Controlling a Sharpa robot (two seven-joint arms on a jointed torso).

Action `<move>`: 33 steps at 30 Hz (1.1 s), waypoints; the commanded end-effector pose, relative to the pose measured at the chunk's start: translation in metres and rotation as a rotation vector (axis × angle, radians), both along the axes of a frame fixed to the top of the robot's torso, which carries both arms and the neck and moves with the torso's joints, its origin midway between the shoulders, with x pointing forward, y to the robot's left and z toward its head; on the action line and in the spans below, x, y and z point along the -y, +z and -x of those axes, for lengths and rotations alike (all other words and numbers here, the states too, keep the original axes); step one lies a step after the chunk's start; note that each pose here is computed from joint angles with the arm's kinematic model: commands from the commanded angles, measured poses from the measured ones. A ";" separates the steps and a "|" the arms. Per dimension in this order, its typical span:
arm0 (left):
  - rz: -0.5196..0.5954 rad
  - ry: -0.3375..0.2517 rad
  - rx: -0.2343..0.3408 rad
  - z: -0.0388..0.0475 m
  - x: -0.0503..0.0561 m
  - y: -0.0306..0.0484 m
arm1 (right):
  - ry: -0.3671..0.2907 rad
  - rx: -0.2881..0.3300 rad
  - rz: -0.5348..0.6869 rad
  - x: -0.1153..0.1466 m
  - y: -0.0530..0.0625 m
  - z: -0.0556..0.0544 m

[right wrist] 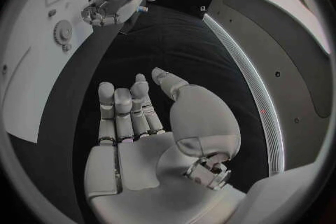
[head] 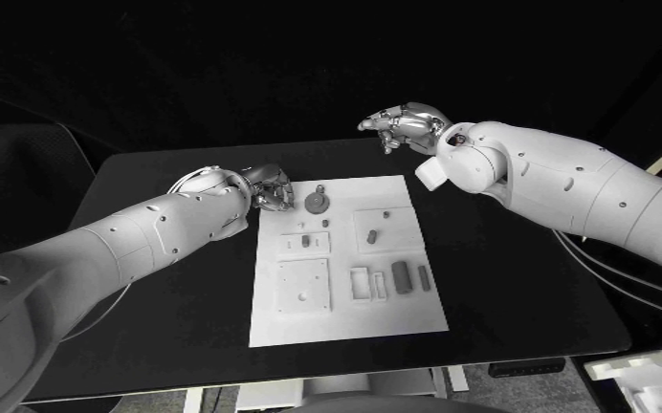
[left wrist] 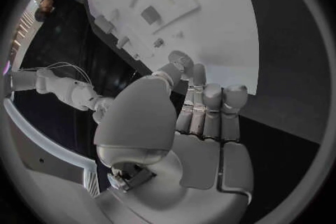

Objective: Assemble the parts on the task board

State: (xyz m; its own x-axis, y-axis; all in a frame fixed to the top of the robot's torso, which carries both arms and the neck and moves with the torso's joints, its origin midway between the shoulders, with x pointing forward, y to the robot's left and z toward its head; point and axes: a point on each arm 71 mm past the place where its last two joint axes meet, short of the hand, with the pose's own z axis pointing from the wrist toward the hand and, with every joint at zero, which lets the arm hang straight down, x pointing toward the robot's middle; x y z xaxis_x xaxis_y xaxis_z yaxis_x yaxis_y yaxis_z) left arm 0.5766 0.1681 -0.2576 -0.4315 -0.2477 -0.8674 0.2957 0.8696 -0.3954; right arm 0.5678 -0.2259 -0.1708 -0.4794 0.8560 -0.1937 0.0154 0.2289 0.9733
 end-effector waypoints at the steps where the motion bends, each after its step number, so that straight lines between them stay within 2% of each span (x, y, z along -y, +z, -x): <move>1: 0.033 0.006 0.011 0.0029 0.001 0.0077 | 0.005 0.007 0.001 0.001 0.000 0.000; 9: 0.086 0.001 0.012 0.0208 -0.003 0.0187 | -0.003 0.010 0.014 0.007 0.000 -0.001; 13: 0.111 -0.003 0.008 0.0318 -0.004 0.0208 | -0.006 0.010 0.015 0.009 0.000 -0.001; 17: 0.119 -0.001 0.002 0.0379 -0.004 0.0209 | -0.008 0.009 0.016 0.011 -0.001 0.000; 25: 0.115 0.004 -0.022 0.0492 -0.006 0.0113 | -0.008 0.008 0.017 0.012 -0.001 0.001; 33: 0.101 -0.001 -0.088 0.0573 -0.008 -0.0074 | -0.008 0.009 0.017 0.012 -0.001 0.001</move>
State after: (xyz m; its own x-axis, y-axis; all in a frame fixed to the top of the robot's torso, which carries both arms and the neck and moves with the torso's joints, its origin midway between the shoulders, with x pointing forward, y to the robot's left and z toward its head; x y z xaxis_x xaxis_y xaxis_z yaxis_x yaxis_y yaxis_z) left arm 0.5196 0.1772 -0.2637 -0.4912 -0.3158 -0.8118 0.2762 0.8274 -0.4890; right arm 0.5677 -0.2399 -0.1724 -0.4603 0.8629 -0.2084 0.0197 0.2446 0.9694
